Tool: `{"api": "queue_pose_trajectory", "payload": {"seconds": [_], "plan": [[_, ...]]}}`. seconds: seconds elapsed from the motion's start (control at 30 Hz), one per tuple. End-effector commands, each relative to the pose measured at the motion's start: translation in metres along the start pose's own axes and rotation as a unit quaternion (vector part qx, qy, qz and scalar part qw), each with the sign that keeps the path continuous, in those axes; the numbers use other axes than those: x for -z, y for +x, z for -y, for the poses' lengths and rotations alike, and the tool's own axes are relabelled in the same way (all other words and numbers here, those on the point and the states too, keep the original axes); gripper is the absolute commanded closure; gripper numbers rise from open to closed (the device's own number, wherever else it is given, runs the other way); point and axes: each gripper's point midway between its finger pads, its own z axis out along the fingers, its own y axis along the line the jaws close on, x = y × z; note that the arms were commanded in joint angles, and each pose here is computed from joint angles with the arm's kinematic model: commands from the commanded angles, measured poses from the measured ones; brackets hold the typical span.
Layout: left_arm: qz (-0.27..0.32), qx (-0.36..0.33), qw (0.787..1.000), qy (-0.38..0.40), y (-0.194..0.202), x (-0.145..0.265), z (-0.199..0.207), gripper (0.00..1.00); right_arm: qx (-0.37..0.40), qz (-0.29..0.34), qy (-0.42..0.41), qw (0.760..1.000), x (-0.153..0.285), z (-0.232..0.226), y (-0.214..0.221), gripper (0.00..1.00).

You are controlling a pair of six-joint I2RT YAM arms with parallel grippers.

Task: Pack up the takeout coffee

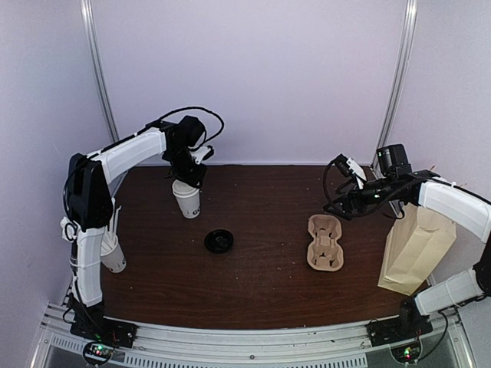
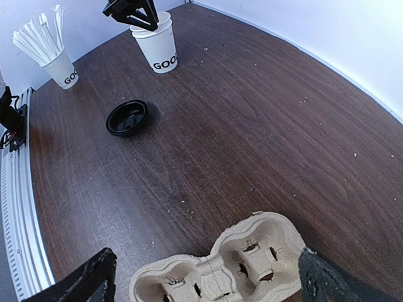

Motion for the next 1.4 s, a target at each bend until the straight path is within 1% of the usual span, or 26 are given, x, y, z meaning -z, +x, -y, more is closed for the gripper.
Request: {"api": "queue_pose_trajectory", "payload": {"seconds": [0.0,0.2,0.43,0.63,0.73,0.83,0.93,1.03,1.1,1.23,1.37], "plan": [[-0.008,-0.001,1.0,-0.003,0.0,-0.005,-0.003,0.73,0.005,0.0,0.0,1.0,0.001,0.0,0.002,0.0],[-0.018,-0.001,1.0,-0.004,0.002,-0.009,-0.003,0.82,0.005,-0.001,-0.001,1.0,0.0,0.0,0.003,0.0],[-0.011,-0.001,1.0,-0.004,-0.001,-0.005,-0.004,0.9,0.005,-0.003,0.0,1.0,-0.001,0.001,0.004,0.0],[-0.006,-0.003,1.0,-0.009,-0.004,0.004,-0.006,1.0,0.005,-0.006,0.0,1.0,-0.002,0.002,0.006,0.0],[0.003,-0.002,1.0,-0.006,-0.007,0.015,-0.005,1.0,0.004,-0.007,-0.001,1.0,-0.003,0.002,0.006,0.0],[0.026,0.0,1.0,0.012,-0.016,0.034,0.002,1.0,0.002,-0.008,-0.002,1.0,-0.004,0.002,0.007,0.0],[0.066,-0.015,0.997,0.048,-0.031,0.06,0.028,1.0,-0.011,-0.007,0.005,1.0,-0.007,0.006,0.006,0.01],[0.102,-0.037,0.989,0.103,-0.043,0.086,0.074,1.0,-0.063,0.005,0.043,0.997,-0.009,0.023,-0.006,0.03],[0.124,-0.043,0.983,0.128,-0.05,0.102,0.099,1.0,-0.105,0.009,0.05,0.993,-0.013,0.029,-0.014,0.06],[0.174,-0.068,0.967,0.171,-0.056,0.129,0.151,1.0,-0.183,0.008,0.034,0.983,-0.026,0.03,-0.03,0.1],[0.191,-0.058,0.956,0.216,-0.048,0.133,0.187,1.0,-0.251,0.008,-0.001,0.968,-0.041,0.026,-0.046,0.11]]}}
